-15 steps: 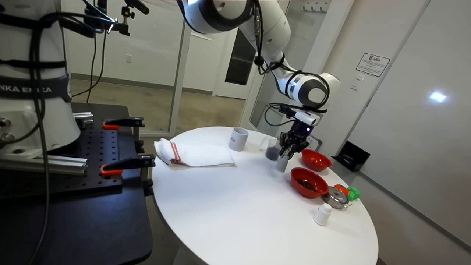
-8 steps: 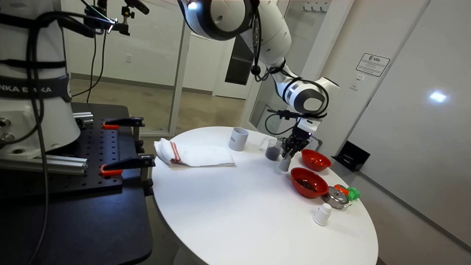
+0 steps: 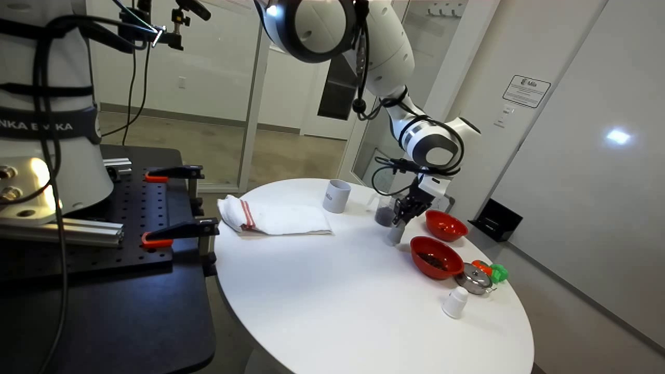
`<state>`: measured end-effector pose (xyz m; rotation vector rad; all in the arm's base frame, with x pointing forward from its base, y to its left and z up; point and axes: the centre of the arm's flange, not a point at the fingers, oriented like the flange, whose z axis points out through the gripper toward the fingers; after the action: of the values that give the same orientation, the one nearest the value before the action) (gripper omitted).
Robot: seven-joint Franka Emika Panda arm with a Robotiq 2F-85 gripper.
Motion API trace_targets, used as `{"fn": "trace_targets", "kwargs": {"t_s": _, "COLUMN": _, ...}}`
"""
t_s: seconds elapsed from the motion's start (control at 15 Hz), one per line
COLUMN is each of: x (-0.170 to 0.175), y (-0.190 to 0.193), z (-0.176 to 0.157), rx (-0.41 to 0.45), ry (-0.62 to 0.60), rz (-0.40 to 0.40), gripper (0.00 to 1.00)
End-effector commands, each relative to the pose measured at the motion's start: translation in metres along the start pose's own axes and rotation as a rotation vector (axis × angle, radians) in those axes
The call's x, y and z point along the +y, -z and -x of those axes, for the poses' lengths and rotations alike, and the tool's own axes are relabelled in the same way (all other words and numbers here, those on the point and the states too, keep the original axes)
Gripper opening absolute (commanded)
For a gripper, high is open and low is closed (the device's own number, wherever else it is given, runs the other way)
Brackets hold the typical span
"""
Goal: Pick up the grey salt cellar then set it down again
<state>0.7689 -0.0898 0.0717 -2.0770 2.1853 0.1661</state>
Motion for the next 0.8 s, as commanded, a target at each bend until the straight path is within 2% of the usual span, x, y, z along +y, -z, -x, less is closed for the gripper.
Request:
{"fn": "trace_targets", "kwargs": {"t_s": 0.0, "x": 0.011, "y": -0.01, "z": 0.001, "rx": 0.025, "ry": -0.019, "rz": 0.048, "gripper": 0.1}}
{"fn": "trace_targets", "kwargs": {"t_s": 0.4, "x": 0.016, "y": -0.019, "z": 0.002, "rx": 0.048, "ry": -0.003, "rz": 0.083, "gripper": 0.1}}
{"fn": "trace_targets", "kwargs": {"t_s": 0.47, "x": 0.016, "y": -0.016, "z": 0.003, "rx": 0.05, "ry": 0.0, "rz": 0.087, "gripper": 0.6}}
{"fn": "trace_targets", "kwargs": {"t_s": 0.53, "x": 0.017, "y": -0.012, "z": 0.002, "rx": 0.059, "ry": 0.0, "rz": 0.083, "gripper": 0.62}}
{"fn": "trace_targets", "kwargs": {"t_s": 0.73, "x": 0.02, "y": 0.002, "z": 0.001, "rx": 0.084, "ry": -0.002, "rz": 0.07, "gripper": 0.82}}
